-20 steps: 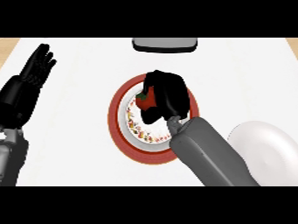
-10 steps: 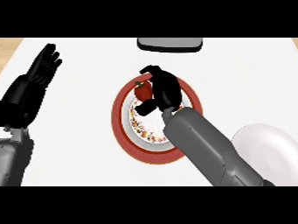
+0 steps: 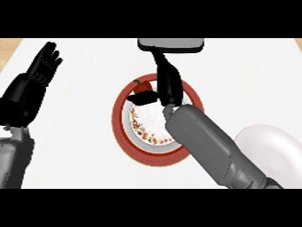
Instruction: Pick the bell pepper from the plate and place it in the plate
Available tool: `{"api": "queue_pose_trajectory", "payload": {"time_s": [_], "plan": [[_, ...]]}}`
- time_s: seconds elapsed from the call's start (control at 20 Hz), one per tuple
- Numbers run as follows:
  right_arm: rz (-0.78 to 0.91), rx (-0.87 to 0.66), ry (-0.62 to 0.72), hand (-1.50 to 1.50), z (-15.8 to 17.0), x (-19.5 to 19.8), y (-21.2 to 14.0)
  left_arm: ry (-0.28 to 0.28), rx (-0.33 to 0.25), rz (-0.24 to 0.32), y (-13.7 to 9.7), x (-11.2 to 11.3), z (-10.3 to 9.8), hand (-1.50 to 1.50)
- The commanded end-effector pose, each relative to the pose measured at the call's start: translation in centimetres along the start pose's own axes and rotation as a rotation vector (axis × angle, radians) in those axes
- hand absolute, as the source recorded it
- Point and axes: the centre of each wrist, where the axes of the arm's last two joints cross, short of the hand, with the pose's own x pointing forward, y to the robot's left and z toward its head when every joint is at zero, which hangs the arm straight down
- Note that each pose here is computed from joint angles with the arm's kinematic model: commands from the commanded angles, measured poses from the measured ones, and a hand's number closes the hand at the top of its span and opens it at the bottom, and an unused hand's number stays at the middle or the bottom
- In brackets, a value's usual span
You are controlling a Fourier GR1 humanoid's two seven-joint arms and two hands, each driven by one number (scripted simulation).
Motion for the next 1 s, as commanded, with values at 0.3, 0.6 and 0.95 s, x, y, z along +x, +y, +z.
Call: {"api": "queue_pose_trajectory", "payload": {"time_s": [0.3,0.6,0.95], "plan": [[-0.264,-0.116,0.043,-1.50,-0.4,-3.7,-4.8,0.015,0.034,0.000,0.3,0.0,0.8,0.00],[-0.310,-0.174,0.006,-1.50,2.1,-7.2,-10.4,0.026,0.044,-0.003,0.3,-0.1,1.2,0.00],[-0.276,-0.130,-0.024,-1.50,4.8,-12.6,-18.4,0.009,0.052,-0.010,2.5,-0.3,3.1,0.00]]}}
